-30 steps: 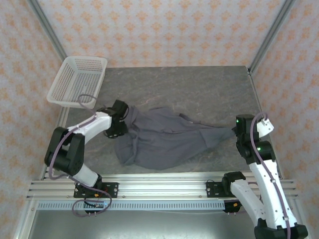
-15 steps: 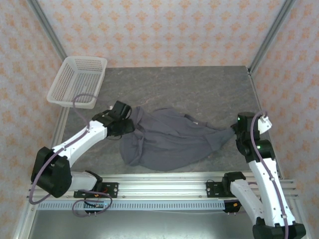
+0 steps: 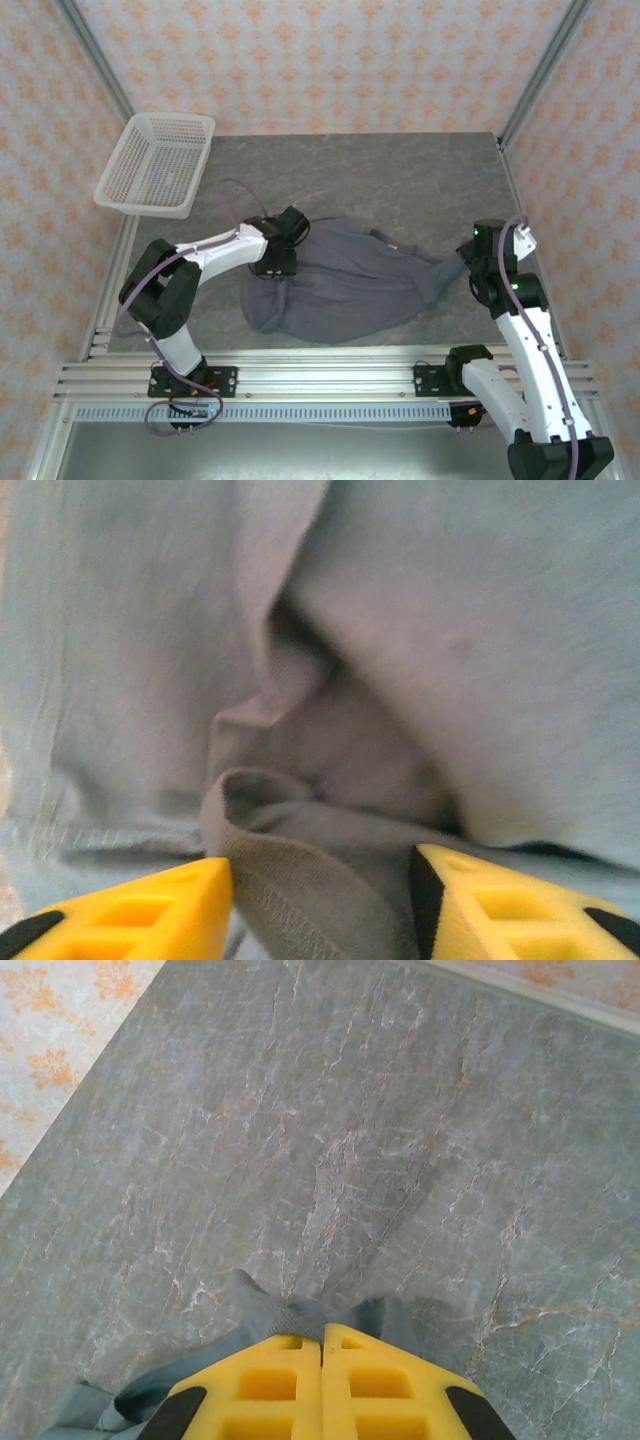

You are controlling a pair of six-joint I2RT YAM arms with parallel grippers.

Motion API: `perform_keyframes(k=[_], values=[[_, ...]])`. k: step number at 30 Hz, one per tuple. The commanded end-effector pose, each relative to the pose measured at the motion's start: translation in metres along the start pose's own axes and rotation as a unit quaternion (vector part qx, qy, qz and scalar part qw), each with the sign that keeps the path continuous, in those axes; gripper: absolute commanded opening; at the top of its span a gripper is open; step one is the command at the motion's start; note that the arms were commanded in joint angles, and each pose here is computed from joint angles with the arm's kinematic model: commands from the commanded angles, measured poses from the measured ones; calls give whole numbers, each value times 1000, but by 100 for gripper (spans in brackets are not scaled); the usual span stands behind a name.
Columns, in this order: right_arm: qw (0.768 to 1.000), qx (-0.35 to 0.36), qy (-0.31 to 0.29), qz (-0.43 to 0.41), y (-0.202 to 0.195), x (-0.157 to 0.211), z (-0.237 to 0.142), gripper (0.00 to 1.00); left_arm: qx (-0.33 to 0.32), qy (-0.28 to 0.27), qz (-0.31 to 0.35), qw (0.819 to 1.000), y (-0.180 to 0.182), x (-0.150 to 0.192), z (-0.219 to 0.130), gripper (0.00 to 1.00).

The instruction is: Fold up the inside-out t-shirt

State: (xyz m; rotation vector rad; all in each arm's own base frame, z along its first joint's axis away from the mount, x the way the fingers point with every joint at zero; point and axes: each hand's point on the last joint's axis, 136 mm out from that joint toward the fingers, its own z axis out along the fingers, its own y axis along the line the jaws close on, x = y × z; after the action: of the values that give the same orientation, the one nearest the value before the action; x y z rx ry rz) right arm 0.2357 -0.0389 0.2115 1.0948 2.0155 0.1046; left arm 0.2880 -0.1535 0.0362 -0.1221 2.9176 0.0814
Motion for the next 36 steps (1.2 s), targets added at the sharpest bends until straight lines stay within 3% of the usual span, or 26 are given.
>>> perform_keyframes(k=[1, 6, 10, 17, 22, 31, 36], values=[[998, 27, -60, -2, -4, -32, -14, 0, -64, 19, -21, 998, 40, 19, 5, 42], [990, 72, -114, 28, -21, -63, -26, 0, -75, 37, -114, 990, 80, 46, 18, 36], [989, 84, -110, 59, -33, -69, -23, 0, -69, 36, -166, 983, 96, 58, 23, 35], [979, 109, -131, 115, -52, -78, -26, 0, -80, -13, -208, 975, 120, 57, 5, 39], [976, 81, -153, 132, -36, -99, -31, 0, -39, -54, -207, 976, 119, 39, -18, 40], [988, -8, -76, 133, 3, -80, -8, 0, 115, -66, -182, 974, 66, 26, -22, 37], [990, -50, -28, 131, 17, -60, 5, 0, 256, -96, -100, 957, -15, 0, -67, 43]])
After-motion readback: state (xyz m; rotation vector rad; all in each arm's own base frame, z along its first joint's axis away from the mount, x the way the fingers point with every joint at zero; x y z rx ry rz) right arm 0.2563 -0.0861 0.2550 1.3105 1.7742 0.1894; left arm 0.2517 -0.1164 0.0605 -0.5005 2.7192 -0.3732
